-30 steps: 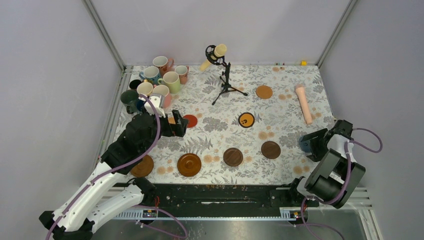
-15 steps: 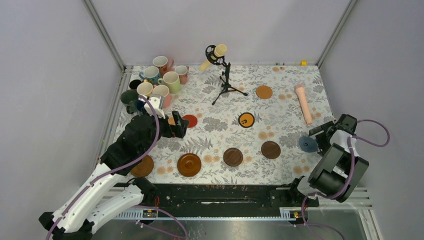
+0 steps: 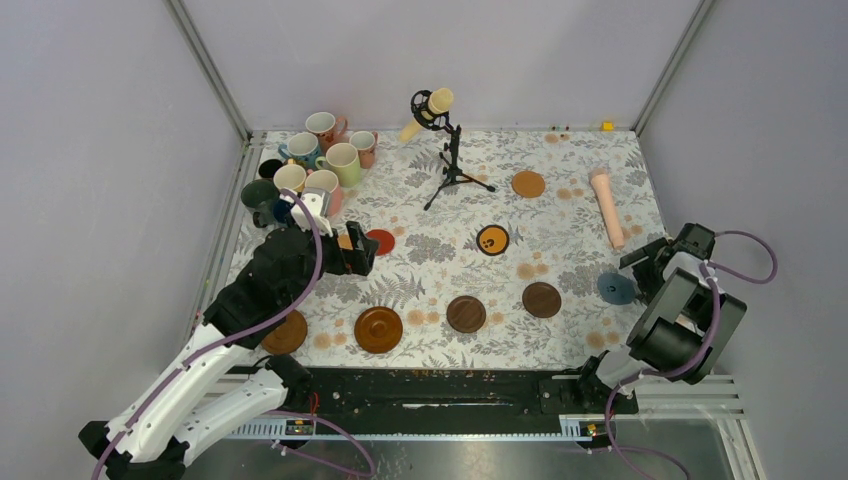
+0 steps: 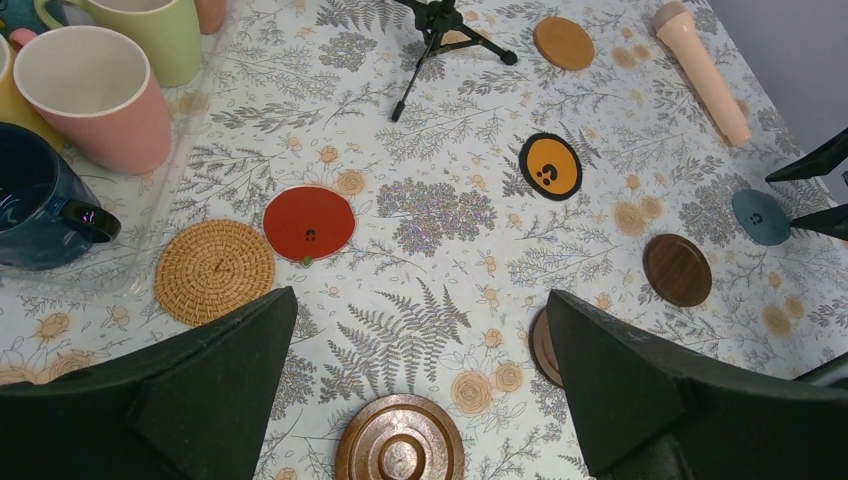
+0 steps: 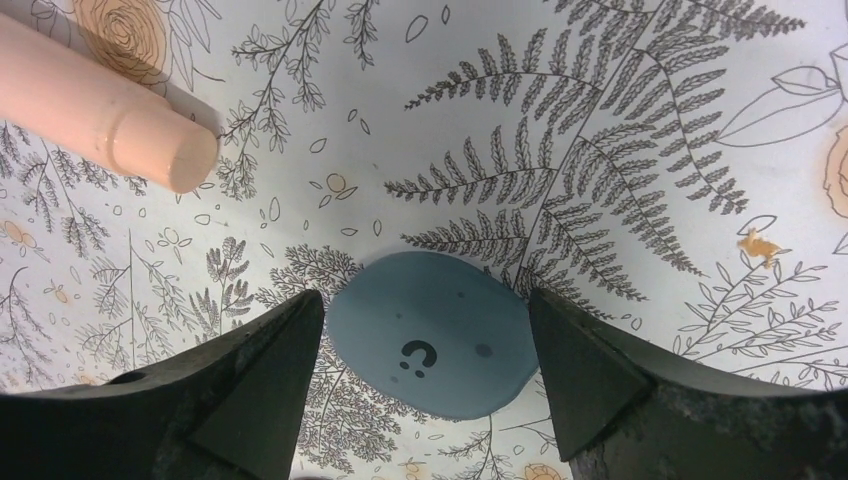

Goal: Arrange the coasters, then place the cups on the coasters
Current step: Move the coaster to the center of the board.

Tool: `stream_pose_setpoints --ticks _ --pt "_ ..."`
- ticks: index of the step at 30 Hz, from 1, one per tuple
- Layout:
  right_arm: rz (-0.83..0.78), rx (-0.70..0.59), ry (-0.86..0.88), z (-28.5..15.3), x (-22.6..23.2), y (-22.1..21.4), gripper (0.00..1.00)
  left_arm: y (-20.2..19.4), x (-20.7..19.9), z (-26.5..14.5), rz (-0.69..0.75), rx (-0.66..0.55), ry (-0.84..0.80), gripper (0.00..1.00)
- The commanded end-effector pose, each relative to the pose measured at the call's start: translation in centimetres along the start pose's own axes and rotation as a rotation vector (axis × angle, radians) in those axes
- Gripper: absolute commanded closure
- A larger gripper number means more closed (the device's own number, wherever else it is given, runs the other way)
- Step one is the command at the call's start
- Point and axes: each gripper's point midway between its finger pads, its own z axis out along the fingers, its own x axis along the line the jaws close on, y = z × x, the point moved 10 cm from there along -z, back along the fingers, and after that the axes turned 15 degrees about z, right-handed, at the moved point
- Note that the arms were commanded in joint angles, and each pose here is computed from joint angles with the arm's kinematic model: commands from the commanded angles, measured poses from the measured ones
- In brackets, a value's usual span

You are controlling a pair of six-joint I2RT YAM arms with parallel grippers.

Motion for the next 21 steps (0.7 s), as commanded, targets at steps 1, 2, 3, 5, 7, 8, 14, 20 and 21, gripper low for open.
stream_pose_setpoints --ticks 1,2,3,5,7,8,14,20,21 --pt "-0.026 0.041 0.008 0.2 0.2 -0.1 0.19 1.1 0.1 -0.2 -0.009 -0.07 0.007 0.01" --pt "-0.029 0.049 0.009 0.1 0.2 -0.1 0.23 1.1 0.0 -0.1 -0.009 -0.068 0.004 0.01" --pt "-0.029 0.071 0.019 0.1 0.3 -0.2 0.25 1.1 0.0 -0.1 -0.009 -0.067 0.003 0.01" --pt "-0.024 0.134 0.036 0.1 0.7 -0.4 0.26 1.1 -0.1 0.0 -0.007 -0.062 0.0 0.01" --pt "-0.015 0.192 0.024 0.3 0.7 -0.8 0.27 1.1 0.0 0.0 -0.007 -0.06 0.002 0.01" --pt "-0.01 0.214 0.02 0.4 0.6 -0.9 0.27 1.1 0.0 -0.1 -0.007 -0.061 0.005 0.01" --pt "0.005 0.261 0.046 0.2 0.8 -1.5 0.3 1.2 0.2 -0.4 -0.008 -0.082 0.02 0.01" --pt "-0.035 0.258 0.021 0.1 1.5 -1.8 0.29 1.2 0.3 -0.7 -0.009 -0.085 0.025 0.01" --pt "-0.043 0.258 0.02 0.1 1.7 -1.9 0.29 1.3 0.3 -0.7 -0.009 -0.088 0.026 0.01"
